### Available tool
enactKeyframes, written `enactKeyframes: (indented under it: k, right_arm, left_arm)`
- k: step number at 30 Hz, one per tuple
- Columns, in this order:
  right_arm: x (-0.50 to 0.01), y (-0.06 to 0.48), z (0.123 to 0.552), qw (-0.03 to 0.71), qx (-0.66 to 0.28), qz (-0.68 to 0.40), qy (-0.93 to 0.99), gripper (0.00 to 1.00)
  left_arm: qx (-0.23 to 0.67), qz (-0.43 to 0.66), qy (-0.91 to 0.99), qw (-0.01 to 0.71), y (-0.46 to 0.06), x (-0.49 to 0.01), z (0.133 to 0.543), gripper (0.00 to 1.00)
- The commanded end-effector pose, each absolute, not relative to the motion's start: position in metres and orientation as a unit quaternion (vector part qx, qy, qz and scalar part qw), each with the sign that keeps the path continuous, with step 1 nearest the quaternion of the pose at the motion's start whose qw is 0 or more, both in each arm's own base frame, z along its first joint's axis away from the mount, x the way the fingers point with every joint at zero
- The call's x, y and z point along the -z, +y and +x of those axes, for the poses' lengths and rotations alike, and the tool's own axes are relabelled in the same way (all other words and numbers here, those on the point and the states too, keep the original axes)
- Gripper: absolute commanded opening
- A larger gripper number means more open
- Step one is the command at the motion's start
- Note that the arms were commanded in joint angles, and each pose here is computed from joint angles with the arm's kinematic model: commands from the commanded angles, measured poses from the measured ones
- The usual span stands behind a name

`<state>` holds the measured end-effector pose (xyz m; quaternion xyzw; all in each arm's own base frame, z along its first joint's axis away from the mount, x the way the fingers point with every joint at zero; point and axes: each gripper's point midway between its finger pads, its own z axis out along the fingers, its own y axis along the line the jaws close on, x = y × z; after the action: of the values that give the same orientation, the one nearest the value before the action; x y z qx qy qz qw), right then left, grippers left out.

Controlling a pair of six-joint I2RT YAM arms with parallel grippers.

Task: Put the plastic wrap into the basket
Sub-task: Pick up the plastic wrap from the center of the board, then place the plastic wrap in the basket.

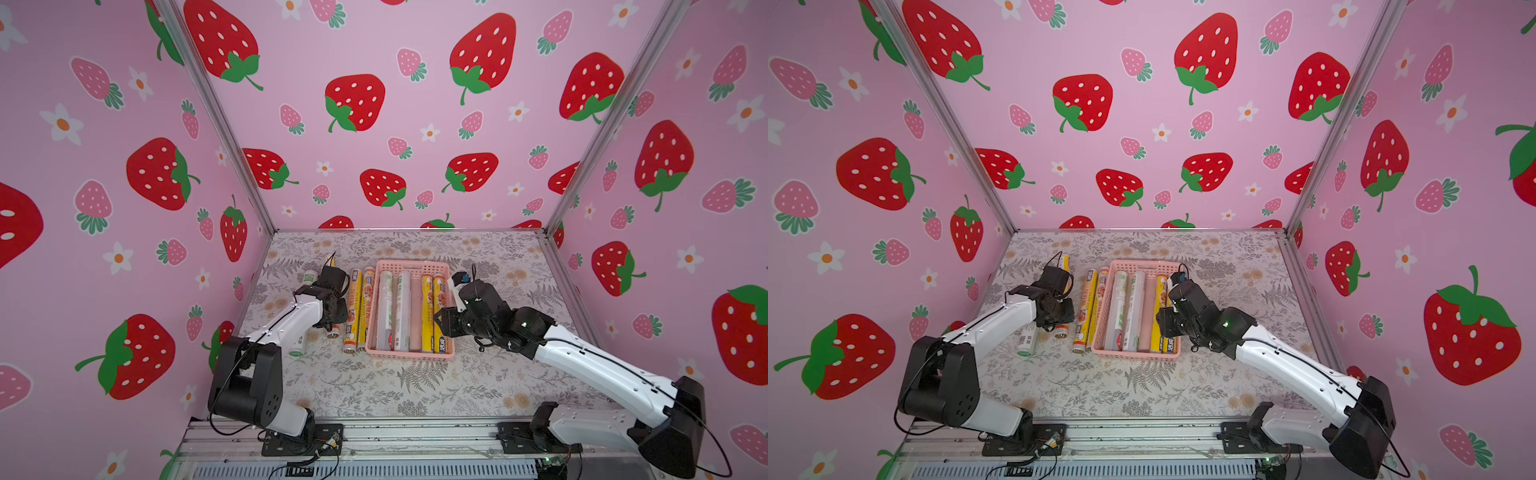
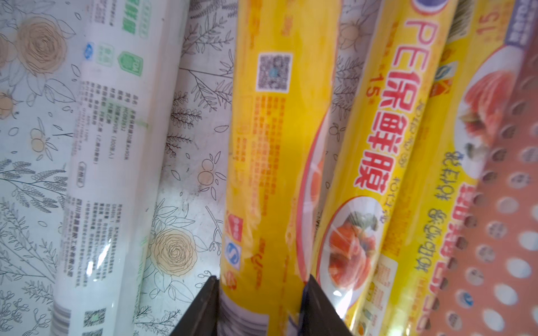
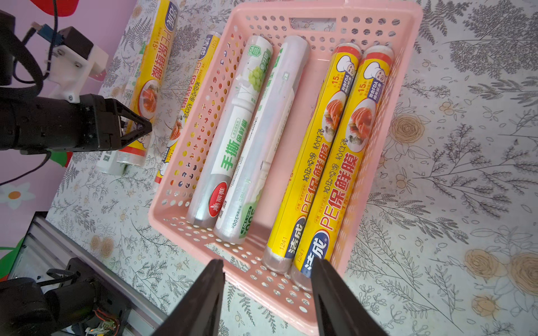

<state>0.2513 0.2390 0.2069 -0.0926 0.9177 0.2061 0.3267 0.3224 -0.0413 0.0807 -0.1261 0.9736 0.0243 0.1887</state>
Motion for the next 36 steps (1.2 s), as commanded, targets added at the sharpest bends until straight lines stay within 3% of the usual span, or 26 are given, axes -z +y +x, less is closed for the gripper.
enactKeyframes:
  k: [1,18,36]
  right_arm:
    - [-0.227,0.235,0.253,0.349,-0.211,-0.09,0.909,0.53]
    - [-0.234,0.226,0.268,0.361,-0.187,-0.083,0.91,0.53]
    - [-0.219,0.204,0.262,0.352,-0.171,-0.066,0.918,0.53]
  left_arm:
    - [-0.014,-0.126,0.971,0.204,-0.045,-0.108,0.322,0.46]
    - [0.11,-0.07,0.957,0.259,-0.148,-0.188,0.288,0.48]
    - [0.143,0.004,0.964,0.226,-0.248,-0.163,0.268,0.48]
